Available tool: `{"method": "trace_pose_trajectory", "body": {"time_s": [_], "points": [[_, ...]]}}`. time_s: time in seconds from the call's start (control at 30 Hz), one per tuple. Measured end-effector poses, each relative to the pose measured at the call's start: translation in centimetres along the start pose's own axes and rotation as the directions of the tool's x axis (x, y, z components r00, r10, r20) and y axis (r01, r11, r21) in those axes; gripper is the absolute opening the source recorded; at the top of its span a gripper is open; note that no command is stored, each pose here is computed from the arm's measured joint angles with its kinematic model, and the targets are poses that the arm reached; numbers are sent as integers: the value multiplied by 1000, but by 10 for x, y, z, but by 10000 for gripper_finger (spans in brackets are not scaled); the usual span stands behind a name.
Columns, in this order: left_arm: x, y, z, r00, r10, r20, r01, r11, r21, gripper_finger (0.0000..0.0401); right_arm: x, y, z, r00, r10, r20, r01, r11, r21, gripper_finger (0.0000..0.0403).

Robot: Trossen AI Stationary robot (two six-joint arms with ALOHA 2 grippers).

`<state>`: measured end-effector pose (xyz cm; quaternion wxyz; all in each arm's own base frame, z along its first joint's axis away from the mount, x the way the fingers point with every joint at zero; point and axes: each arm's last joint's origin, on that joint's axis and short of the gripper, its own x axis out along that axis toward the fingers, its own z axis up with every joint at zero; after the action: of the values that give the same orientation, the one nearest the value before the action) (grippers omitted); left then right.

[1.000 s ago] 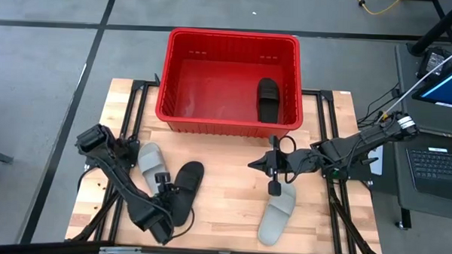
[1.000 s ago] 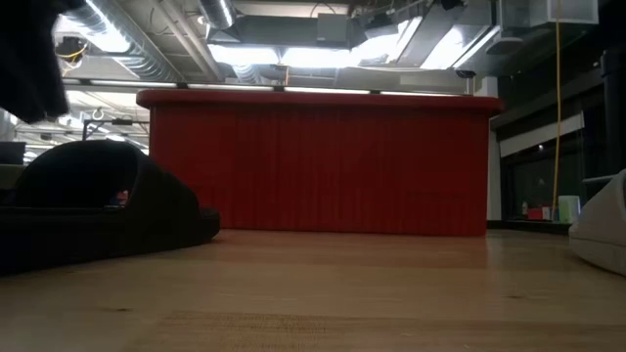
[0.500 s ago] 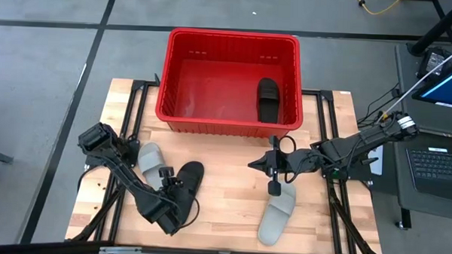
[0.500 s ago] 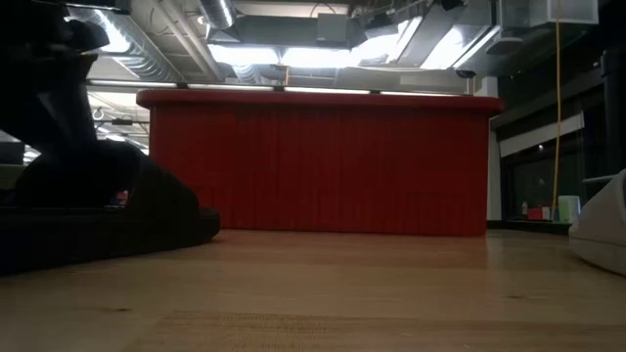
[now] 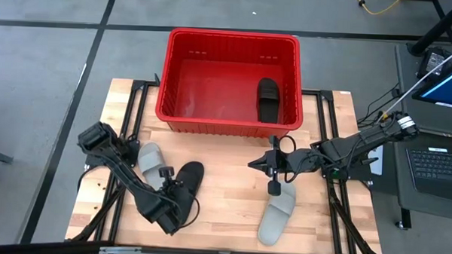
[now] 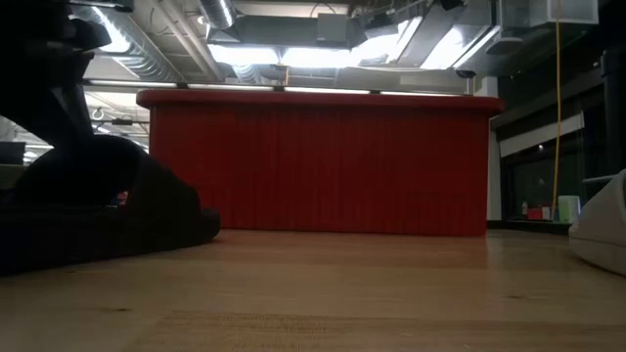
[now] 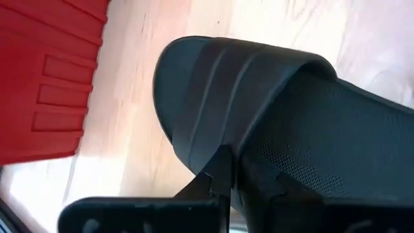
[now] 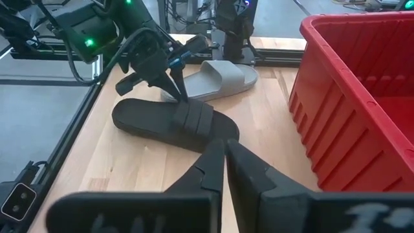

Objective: Pick and place slides into bin
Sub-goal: Put the black slide into the red bin

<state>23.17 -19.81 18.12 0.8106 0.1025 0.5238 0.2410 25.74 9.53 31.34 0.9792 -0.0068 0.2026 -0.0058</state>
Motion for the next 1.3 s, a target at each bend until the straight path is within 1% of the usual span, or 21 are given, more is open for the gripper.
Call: {"method": "trace_pose_trajectory", "body": {"time_s": [0.07,0.2,0.37,0.5,0.6,0.7,0.8,0.97,1.13,1.2,1.3], "points": [[-4,3,2,1000,0,23,1,999,-33,10,0,0,0,1000,0,0,0,1000,2,22],[-15,14,5,998,-30,50,35,995,-96,7,0,0,0,1000,0,0,0,1000,7,23],[-31,30,11,992,-62,107,78,986,-149,6,0,0,0,1000,0,0,0,1000,26,23],[-48,44,19,976,-50,212,92,977,-192,5,0,0,0,1000,0,0,0,1000,28,23],[-58,54,25,959,-31,283,88,977,-193,5,0,0,0,1000,0,0,0,1000,29,23],[-65,62,33,946,-9,324,69,982,-176,4,0,0,1,1000,2,10,-2,1000,32,23],[-69,72,44,942,10,334,46,986,-160,4,0,0,3,1000,4,29,-5,999,39,23],[-76,87,66,933,45,356,17,986,-168,4,0,0,8,997,7,80,-11,998,59,23],[-91,103,87,899,110,423,-57,989,-136,4,0,0,12,993,11,119,-19,998,65,23],[-98,109,94,880,147,453,-99,987,-128,4,-1,1,15,990,13,143,-20,999,44,23],[-106,119,103,848,211,487,-160,976,-146,4,-2,1,23,975,19,220,-24,999,20,23]]}}
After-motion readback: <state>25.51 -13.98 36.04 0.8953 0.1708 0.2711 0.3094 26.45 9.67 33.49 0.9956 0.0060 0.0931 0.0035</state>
